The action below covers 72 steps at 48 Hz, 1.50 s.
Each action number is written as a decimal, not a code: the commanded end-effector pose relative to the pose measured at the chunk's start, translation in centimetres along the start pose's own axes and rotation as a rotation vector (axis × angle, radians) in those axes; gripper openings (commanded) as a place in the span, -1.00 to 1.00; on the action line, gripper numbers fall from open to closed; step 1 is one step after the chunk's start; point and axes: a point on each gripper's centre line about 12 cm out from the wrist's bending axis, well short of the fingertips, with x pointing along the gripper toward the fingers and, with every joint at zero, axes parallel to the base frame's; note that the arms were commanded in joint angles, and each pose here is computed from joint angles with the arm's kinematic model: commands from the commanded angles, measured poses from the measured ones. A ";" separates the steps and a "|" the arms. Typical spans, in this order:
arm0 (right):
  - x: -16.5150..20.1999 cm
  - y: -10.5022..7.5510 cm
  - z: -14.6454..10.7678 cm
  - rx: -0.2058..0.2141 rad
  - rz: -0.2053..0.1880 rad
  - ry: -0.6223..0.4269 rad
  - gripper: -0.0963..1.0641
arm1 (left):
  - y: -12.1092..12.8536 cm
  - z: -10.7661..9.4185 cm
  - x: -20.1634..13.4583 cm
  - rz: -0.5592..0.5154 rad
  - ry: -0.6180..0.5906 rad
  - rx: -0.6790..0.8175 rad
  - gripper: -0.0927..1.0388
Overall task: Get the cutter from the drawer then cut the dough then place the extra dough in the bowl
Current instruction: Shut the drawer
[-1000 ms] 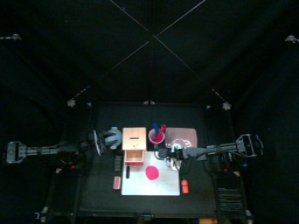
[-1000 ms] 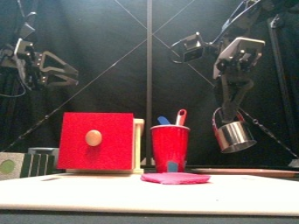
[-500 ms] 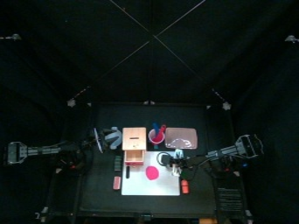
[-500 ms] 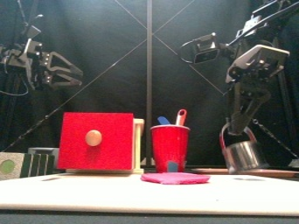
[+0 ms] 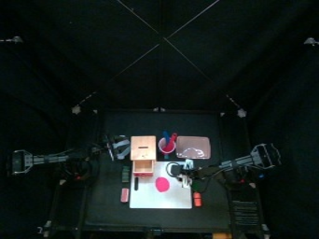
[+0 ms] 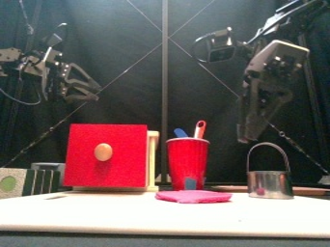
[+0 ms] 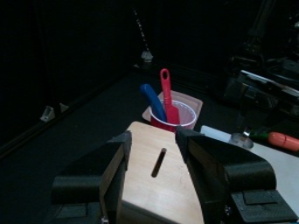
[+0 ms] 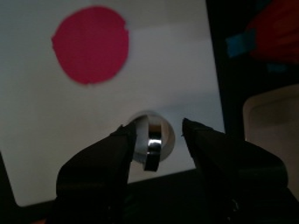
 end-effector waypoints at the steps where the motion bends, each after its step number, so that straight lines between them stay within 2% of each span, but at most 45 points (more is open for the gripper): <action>1: -0.9 0.6 3.8 0.013 0.047 -0.134 0.56 | 0.2 1.8 1.5 0.019 0.012 -0.005 0.61; 4: -0.5 1.4 4.9 0.001 0.081 -0.182 0.54 | 0.6 2.3 2.3 0.035 0.054 0.007 0.60; 8: 0.7 2.1 5.9 0.000 0.102 -0.203 0.48 | 1.4 2.8 3.1 0.058 0.133 0.040 0.56; 12: 2.4 2.7 6.7 0.003 0.100 -0.184 0.37 | 1.9 3.5 3.8 0.071 0.224 0.087 0.44; 22: 5.4 4.0 8.3 -0.009 0.087 -0.149 -0.04 | 2.3 6.9 4.8 0.094 0.327 0.206 0.05; 30: 6.5 5.6 9.3 -0.035 0.072 -0.110 -0.30 | 4.4 8.4 6.1 0.164 0.417 0.277 0.01; 36: 6.9 6.4 9.6 -0.045 0.057 -0.081 -0.38 | 5.4 7.8 8.1 0.180 0.507 0.341 0.00; 48: 8.6 7.5 9.7 -0.048 0.030 -0.023 -0.47 | 6.6 4.6 13.8 0.108 0.710 0.474 -0.03; 55: 9.5 8.0 10.3 -0.054 -0.002 0.019 -0.65 | 6.9 3.6 15.9 0.029 0.834 0.461 -0.03; 61: 10.2 8.1 10.7 -0.059 -0.029 0.045 -0.77 | 7.1 3.3 16.9 -0.041 0.867 0.426 -0.04; 72: 11.7 8.3 11.5 -0.063 -0.038 0.036 -0.78 | 7.3 2.2 17.7 -0.139 0.934 0.383 -0.04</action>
